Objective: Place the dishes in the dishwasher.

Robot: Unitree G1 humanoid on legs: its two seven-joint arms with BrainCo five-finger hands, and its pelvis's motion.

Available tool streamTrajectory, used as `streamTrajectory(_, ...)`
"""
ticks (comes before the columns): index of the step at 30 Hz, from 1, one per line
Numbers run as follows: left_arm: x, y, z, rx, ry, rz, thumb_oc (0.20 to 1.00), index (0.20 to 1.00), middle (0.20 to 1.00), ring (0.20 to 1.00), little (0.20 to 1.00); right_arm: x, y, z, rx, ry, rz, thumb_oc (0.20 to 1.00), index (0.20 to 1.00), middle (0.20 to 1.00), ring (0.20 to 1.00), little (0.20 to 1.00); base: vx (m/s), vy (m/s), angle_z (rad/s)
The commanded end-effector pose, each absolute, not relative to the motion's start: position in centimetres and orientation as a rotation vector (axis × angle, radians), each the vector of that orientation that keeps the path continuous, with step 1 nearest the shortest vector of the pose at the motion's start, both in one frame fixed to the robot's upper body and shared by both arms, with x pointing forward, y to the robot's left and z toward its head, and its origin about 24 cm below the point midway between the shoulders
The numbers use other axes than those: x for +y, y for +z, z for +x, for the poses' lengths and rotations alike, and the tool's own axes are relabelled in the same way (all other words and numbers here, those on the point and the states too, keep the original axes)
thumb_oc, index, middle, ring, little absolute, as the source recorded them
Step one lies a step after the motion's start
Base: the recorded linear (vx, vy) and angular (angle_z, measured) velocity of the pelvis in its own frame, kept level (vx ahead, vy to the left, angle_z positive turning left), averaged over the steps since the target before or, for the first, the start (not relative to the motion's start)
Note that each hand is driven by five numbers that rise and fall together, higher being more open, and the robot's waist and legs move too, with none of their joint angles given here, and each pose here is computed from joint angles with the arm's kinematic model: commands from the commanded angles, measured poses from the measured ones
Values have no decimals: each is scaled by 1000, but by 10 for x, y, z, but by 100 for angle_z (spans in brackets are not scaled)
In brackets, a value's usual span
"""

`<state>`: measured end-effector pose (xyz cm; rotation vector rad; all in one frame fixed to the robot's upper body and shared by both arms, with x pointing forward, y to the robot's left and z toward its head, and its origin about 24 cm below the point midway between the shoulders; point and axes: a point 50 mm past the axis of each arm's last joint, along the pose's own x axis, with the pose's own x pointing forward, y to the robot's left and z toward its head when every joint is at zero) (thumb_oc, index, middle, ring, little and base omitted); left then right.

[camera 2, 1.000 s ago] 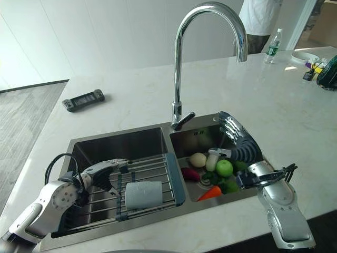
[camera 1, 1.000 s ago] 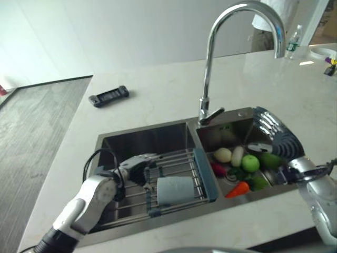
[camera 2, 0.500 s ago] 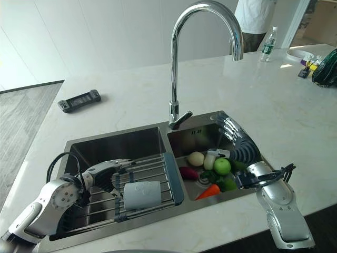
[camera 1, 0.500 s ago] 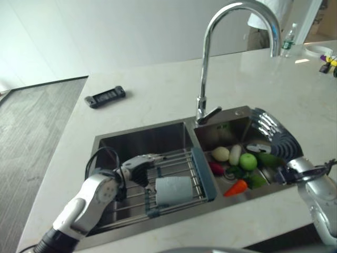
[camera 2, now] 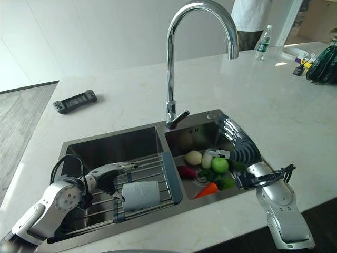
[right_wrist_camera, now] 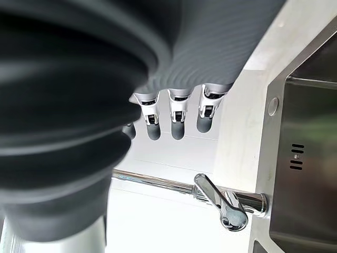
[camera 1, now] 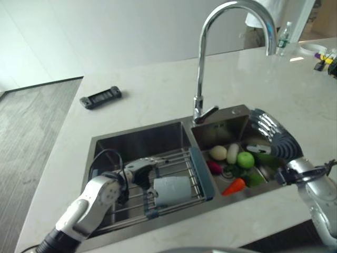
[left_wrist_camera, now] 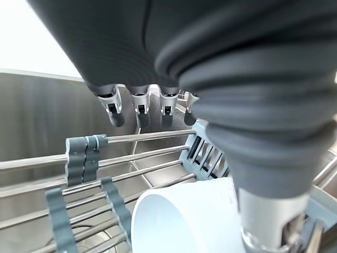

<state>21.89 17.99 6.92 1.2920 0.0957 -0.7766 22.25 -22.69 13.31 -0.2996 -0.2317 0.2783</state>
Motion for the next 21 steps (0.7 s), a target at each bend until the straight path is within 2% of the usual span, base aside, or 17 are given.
streamTrajectory(1, 175, 87, 232, 7, -723, 1328, 1000, 1000, 1000, 1000, 1000, -216, 166, 225, -405, 299, -331, 1000, 1000, 1000, 1000, 1000, 3, -63, -9)
streamTrajectory(21, 170, 73, 231, 41, -742, 1367, 1000, 1000, 1000, 1000, 1000, -215, 168, 226, -420, 300, -339, 1000, 1000, 1000, 1000, 1000, -2, -11, -2)
